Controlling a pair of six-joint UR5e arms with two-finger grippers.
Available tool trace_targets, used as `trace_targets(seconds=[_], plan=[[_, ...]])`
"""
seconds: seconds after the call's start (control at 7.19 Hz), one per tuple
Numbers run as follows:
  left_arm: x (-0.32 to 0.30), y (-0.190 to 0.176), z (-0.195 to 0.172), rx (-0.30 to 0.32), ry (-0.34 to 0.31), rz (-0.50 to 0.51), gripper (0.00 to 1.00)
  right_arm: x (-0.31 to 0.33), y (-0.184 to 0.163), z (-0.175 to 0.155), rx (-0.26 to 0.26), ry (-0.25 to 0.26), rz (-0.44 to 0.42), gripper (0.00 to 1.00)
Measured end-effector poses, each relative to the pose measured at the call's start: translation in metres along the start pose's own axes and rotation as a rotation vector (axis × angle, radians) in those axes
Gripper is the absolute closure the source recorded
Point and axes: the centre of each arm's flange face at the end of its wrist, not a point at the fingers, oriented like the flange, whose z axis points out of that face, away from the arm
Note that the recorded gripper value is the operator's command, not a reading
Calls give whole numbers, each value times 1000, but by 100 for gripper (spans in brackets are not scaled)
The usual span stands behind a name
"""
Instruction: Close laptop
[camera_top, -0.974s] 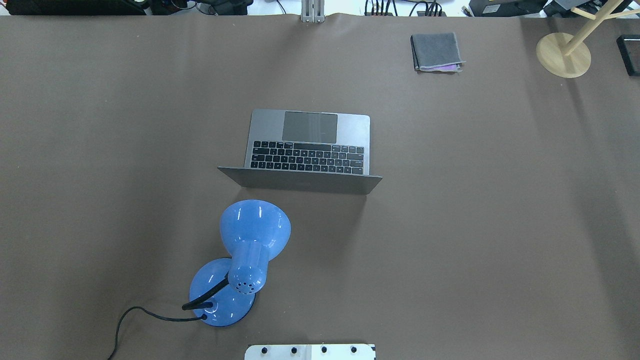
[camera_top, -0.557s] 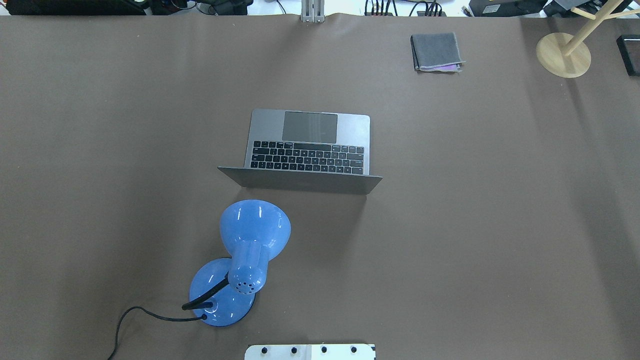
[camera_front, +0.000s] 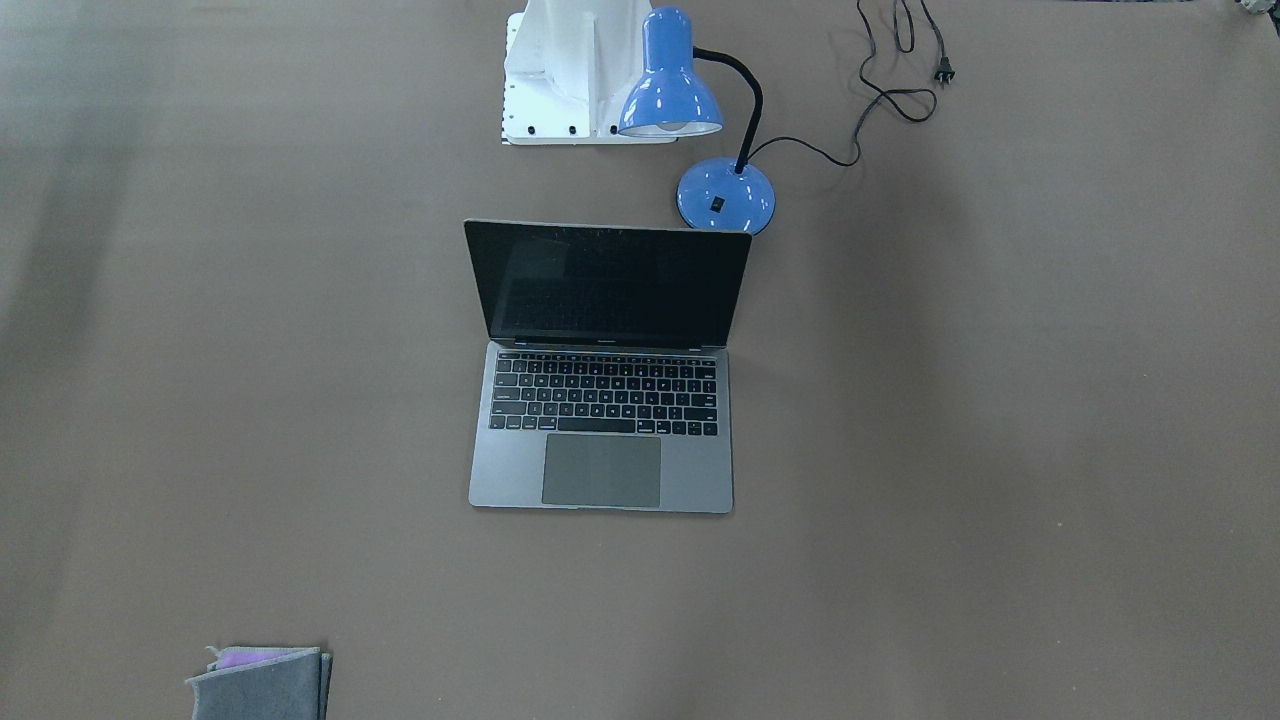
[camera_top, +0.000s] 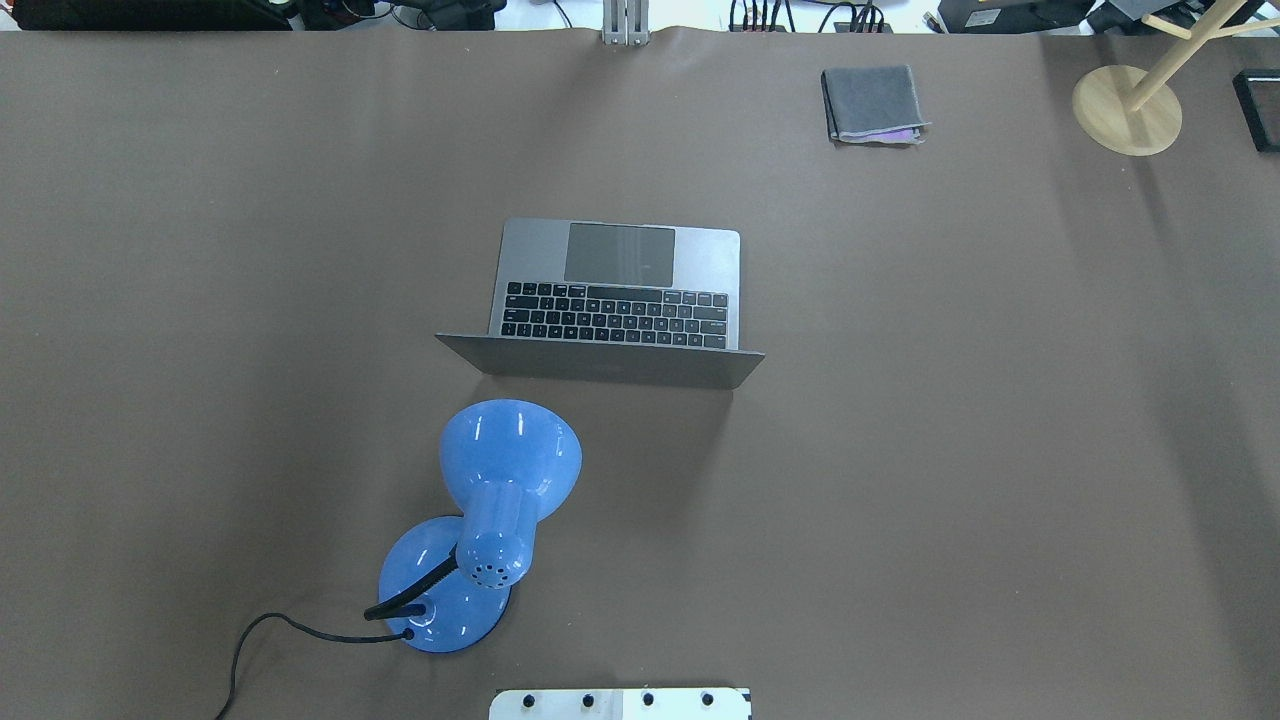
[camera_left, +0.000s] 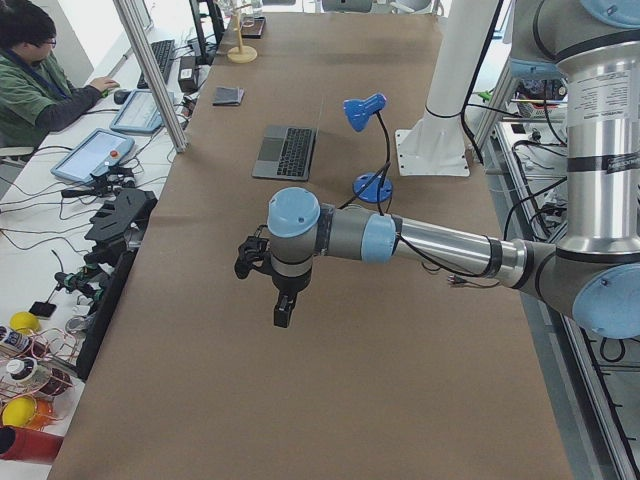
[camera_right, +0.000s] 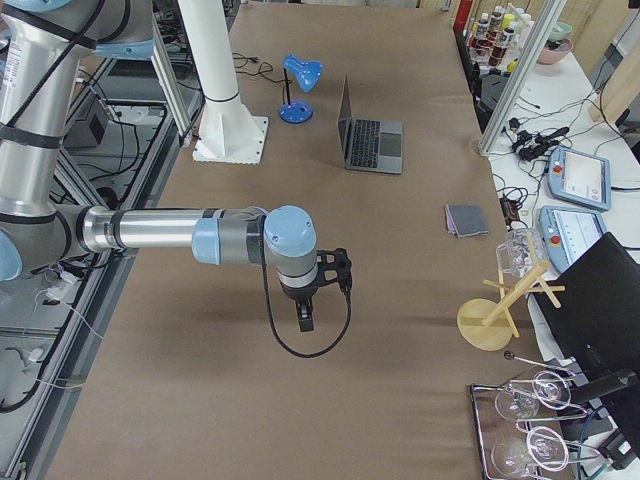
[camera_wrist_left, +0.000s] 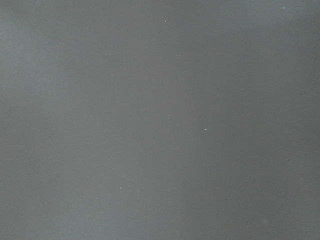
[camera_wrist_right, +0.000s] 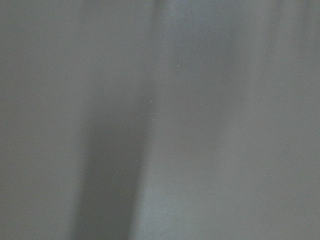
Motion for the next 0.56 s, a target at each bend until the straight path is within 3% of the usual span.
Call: trace_targets(seconds=[0.28,0.56], plan=[[16,-33,-21,84,-9,78,0,-13,-11,-9,75,-36,-40,0],[21,-61,-29,229,-22,214,0,-22,-27,-19,110,-38,-55,1]])
